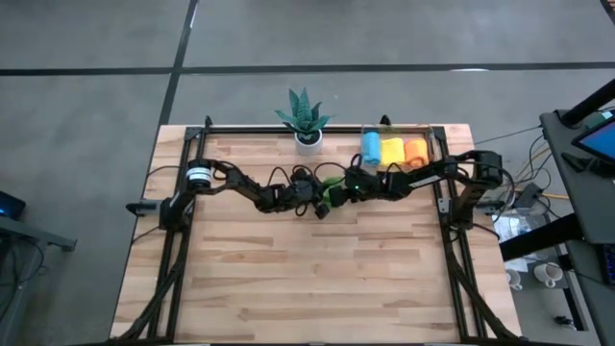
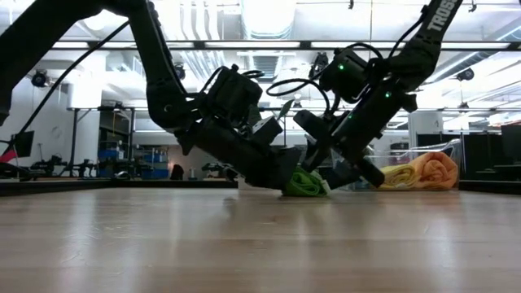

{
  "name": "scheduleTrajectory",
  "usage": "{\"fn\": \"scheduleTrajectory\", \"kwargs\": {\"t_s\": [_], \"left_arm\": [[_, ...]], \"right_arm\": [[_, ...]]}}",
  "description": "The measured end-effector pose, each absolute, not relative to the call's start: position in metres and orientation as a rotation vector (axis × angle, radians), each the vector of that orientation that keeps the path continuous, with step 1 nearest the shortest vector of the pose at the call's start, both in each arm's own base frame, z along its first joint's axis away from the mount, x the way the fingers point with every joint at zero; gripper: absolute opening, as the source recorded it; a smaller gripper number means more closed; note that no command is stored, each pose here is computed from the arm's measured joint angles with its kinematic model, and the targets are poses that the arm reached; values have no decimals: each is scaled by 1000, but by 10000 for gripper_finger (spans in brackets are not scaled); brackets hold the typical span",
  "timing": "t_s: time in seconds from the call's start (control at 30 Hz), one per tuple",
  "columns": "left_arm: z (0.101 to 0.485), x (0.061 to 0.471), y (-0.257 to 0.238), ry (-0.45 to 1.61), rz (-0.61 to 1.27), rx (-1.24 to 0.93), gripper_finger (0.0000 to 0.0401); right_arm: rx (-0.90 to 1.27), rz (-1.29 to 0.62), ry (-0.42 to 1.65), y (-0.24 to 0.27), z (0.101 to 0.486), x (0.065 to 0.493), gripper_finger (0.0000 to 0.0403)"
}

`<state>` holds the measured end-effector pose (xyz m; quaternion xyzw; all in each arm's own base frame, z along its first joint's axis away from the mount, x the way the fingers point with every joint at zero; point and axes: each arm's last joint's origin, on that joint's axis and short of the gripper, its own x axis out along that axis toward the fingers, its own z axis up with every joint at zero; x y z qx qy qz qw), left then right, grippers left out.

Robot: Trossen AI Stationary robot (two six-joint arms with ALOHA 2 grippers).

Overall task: Roll microfiber towels into tight, uniform cylinder then place into a basket
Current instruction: Put the green microfiber cloth into the transparent bin

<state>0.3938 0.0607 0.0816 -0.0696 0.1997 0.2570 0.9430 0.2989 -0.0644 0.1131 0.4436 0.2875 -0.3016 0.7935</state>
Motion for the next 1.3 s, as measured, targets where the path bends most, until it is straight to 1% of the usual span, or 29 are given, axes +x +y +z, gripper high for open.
{"fn": "scheduleTrajectory", "kwargs": {"t_s": [0.13,0.2,0.23,0.3,0.43,0.47,0.53,0.63,0.73,0.83,0.93,1.13,1.23,1.3], "left_arm": [[82,394,61,407,524,-142,0],[82,394,61,407,524,-142,0],[82,394,61,407,524,-142,0],[82,394,61,408,523,-138,0],[86,392,61,424,508,-57,0],[89,390,60,427,510,-36,0],[97,385,60,426,509,-7,0],[118,376,59,381,504,30,0],[137,361,57,339,508,34,0],[148,343,54,312,508,39,0],[159,328,52,233,510,37,0],[161,308,50,194,516,32,0],[162,307,50,192,516,30,0],[161,308,50,193,516,30,0]], "right_arm": [[943,-666,616,-66,110,299,219],[927,-672,620,-66,109,299,205],[919,-677,620,-66,108,300,191],[893,-677,630,-66,107,300,149],[791,-635,662,-67,106,300,42],[766,-623,666,-67,108,300,32],[729,-610,678,-67,110,299,32],[678,-609,716,-66,115,294,32],[636,-607,772,-64,123,286,32],[595,-588,797,-61,136,277,32],[567,-560,764,-59,157,270,32],[502,-581,675,-54,207,240,32],[436,-667,651,-55,232,219,32],[382,-752,671,-59,246,204,32]]}}
